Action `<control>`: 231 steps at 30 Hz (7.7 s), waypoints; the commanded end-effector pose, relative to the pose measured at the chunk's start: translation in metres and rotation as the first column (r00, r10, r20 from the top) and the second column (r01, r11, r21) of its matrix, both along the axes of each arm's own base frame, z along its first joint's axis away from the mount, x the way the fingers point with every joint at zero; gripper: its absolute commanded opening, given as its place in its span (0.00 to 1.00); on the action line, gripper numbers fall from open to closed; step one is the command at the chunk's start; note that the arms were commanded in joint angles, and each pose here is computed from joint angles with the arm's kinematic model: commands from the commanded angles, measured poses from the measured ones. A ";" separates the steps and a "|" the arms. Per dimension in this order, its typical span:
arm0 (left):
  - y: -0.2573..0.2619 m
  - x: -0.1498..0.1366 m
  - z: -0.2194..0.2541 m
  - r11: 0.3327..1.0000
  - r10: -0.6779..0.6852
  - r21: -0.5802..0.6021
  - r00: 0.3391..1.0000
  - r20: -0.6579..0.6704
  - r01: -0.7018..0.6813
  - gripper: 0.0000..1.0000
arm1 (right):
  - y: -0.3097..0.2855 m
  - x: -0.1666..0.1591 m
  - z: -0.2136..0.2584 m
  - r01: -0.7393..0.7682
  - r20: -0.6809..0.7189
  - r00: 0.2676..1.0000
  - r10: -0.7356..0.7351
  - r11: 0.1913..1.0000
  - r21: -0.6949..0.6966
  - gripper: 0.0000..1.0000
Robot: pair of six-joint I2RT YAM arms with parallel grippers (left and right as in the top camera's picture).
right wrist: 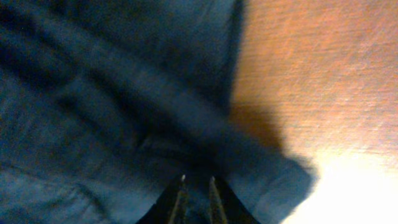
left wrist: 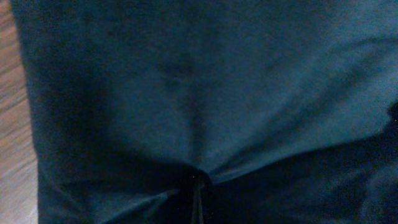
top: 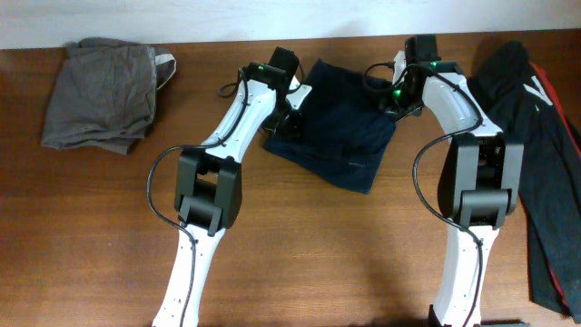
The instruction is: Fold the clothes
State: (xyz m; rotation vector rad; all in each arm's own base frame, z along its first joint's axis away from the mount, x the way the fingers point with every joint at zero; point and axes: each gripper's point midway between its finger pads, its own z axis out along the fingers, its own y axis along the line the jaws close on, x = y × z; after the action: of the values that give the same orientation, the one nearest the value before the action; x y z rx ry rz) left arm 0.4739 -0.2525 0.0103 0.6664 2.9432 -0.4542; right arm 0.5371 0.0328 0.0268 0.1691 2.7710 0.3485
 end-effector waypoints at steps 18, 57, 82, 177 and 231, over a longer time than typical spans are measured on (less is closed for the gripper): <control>0.040 0.015 0.091 0.984 0.167 0.052 0.982 0.093 -0.172 0.00 | 0.076 -0.006 0.091 -0.248 0.080 0.969 0.235 0.933 0.262 0.17; -0.007 -0.079 0.022 0.995 -0.046 -0.098 0.965 -0.259 0.021 0.00 | 0.067 0.046 0.004 -0.128 0.090 0.990 0.112 0.974 0.189 0.19; 0.101 0.053 0.059 0.973 -0.080 -0.191 0.964 0.254 0.132 0.99 | -0.020 -0.003 0.163 -0.108 0.068 0.993 0.101 0.987 0.118 0.99; 0.346 0.111 0.181 0.922 0.195 0.182 0.816 0.544 -0.342 0.01 | -0.020 -0.020 0.157 -0.094 -0.008 0.995 0.096 0.987 0.127 0.99; 0.457 0.104 0.220 0.811 0.277 0.216 0.682 0.677 -0.544 0.02 | -0.018 -0.026 0.155 -0.090 -0.037 0.995 0.096 0.987 0.134 0.99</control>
State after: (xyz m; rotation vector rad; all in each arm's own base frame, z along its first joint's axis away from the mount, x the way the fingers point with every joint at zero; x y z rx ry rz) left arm 0.5768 0.1860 0.2273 0.0889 2.4335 0.3248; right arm 0.5115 0.0125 0.1698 0.1073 2.8297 0.5793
